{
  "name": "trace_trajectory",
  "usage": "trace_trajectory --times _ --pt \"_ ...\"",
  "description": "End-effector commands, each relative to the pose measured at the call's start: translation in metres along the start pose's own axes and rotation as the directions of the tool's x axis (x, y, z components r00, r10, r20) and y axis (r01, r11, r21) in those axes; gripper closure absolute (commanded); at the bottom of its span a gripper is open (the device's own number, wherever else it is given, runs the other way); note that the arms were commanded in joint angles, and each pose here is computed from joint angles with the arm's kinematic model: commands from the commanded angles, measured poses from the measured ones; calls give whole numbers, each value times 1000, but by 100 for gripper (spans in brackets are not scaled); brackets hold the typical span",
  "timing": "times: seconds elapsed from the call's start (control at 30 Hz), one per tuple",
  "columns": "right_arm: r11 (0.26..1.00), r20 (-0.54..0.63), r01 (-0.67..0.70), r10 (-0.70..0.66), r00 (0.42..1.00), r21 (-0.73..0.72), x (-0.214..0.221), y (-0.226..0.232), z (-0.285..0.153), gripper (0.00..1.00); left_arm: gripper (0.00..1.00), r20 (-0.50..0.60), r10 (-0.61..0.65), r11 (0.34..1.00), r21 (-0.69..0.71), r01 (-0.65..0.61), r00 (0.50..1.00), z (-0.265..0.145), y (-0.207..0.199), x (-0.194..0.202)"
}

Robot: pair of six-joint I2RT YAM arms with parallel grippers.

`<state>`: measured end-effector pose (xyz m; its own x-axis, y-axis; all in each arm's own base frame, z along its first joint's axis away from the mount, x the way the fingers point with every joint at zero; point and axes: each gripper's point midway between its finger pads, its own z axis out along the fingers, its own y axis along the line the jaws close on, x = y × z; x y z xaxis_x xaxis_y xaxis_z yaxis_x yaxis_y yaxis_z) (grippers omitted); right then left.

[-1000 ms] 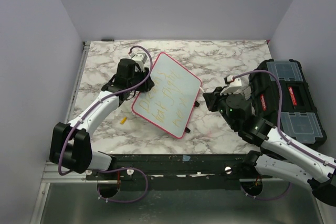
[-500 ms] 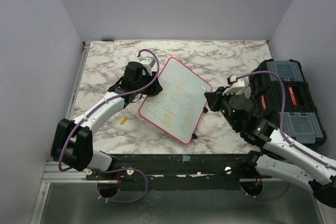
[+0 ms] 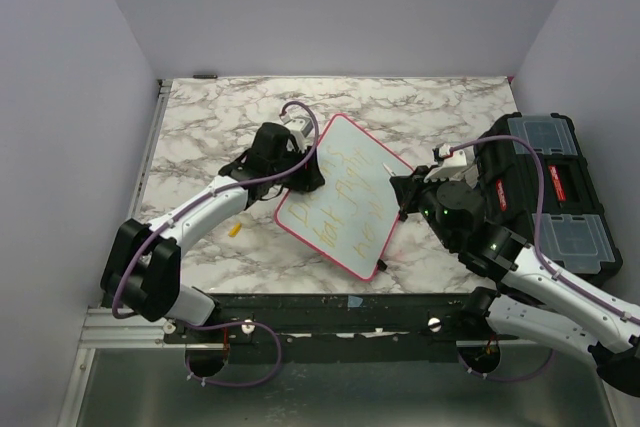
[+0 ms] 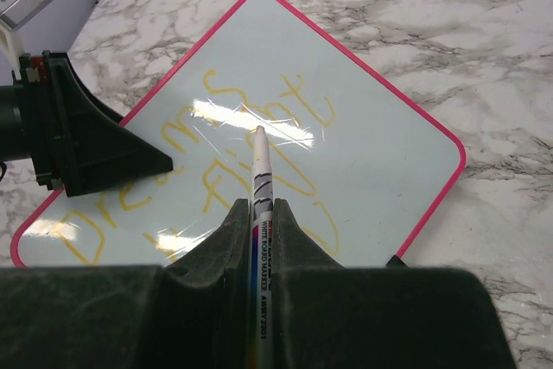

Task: Write a sentence on the whiteboard
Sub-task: Write a sentence on the whiteboard, then close the whiteboard marker at the center of the board.

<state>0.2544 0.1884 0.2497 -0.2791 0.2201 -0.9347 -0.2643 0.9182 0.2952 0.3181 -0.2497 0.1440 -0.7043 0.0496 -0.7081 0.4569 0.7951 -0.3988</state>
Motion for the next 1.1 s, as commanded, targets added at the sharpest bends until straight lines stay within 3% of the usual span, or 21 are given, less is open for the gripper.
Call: trace_trajectory --times 0.0,0.27,0.5,0.83,1.07 --pt "1000 -12 6 -6 1000 29 6 -7 0 99 47 -66 3 996 -89 -9 998 -12 16 23" --pt "1000 -13 7 -7 1000 27 6 -6 0 99 32 13 43 992 -123 -41 999 -40 16 -5" --pt "1000 -14 8 -8 1000 28 6 -6 1 99 26 92 54 978 -207 -34 994 -80 24 -21" --pt "1000 -12 0 0 1000 13 6 -4 -1 99 25 156 -103 872 -461 164 982 -130 90 33" --pt "1000 -18 -15 15 1000 2 10 -3 -1 99 27 163 -286 745 -582 326 944 -131 135 73"
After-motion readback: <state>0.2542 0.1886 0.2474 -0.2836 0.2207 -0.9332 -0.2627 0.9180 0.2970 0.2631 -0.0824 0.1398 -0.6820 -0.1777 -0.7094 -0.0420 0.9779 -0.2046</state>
